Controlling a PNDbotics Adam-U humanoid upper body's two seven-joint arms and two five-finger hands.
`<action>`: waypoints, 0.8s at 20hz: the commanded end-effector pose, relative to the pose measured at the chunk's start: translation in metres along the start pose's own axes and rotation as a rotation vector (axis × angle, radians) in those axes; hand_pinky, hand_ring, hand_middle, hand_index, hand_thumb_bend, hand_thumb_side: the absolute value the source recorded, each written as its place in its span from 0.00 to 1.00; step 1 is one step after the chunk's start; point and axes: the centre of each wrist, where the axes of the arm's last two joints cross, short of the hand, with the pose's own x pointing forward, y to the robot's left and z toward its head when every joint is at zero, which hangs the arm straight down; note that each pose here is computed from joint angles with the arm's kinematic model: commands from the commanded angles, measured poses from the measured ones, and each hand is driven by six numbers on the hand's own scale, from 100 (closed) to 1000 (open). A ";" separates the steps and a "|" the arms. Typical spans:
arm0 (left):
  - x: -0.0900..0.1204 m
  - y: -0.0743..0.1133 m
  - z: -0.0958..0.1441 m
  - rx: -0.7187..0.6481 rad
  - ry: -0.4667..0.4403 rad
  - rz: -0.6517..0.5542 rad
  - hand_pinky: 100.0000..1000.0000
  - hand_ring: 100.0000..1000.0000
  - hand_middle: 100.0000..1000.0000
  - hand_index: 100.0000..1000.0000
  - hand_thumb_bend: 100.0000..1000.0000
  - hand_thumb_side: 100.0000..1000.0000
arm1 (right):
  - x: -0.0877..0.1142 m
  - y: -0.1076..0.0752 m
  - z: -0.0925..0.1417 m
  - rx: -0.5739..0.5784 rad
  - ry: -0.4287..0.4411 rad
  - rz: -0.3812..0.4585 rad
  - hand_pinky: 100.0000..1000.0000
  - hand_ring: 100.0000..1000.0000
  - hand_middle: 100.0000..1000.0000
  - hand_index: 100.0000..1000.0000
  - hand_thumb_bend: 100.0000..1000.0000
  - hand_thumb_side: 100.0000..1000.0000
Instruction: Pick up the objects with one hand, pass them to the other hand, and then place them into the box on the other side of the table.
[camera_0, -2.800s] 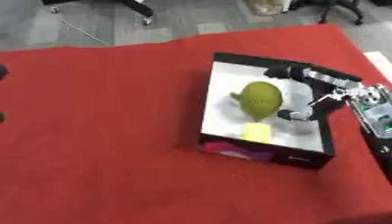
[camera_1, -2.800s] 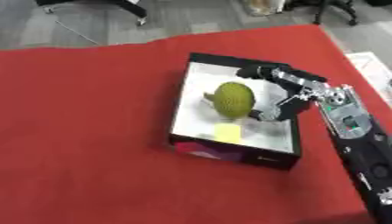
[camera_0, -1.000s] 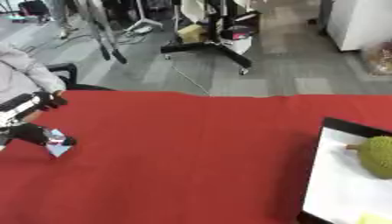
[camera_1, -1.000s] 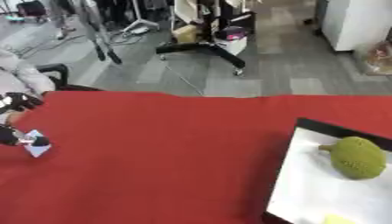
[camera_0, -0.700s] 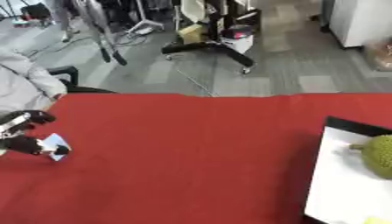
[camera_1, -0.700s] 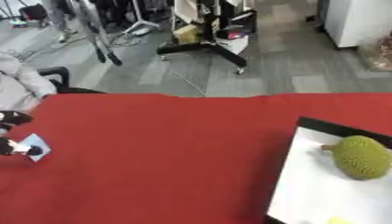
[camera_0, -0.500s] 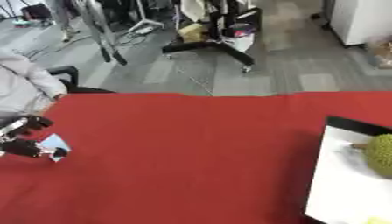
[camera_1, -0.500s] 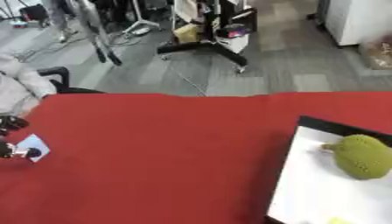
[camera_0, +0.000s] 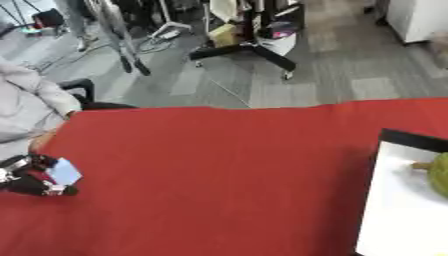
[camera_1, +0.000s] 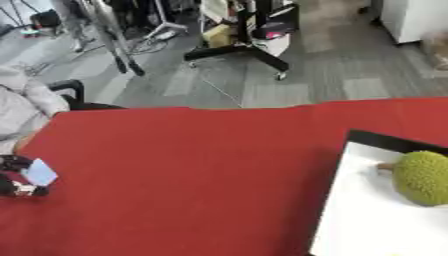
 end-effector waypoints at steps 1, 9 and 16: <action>-0.002 0.020 0.006 0.065 0.014 0.011 0.90 0.91 0.80 0.86 0.87 0.31 | 0.017 -0.009 -0.002 -0.004 -0.027 0.061 1.00 0.93 0.98 0.98 0.00 0.10; -0.005 0.022 0.008 0.134 -0.006 0.107 0.88 0.89 0.77 0.82 0.90 0.30 | 0.012 -0.014 0.006 -0.030 -0.009 0.080 1.00 0.92 0.98 0.98 0.00 0.09; 0.002 0.043 0.016 0.178 -0.042 0.130 0.86 0.84 0.72 0.78 0.90 0.30 | 0.007 -0.019 0.014 -0.054 0.010 0.096 1.00 0.92 0.97 0.98 0.00 0.09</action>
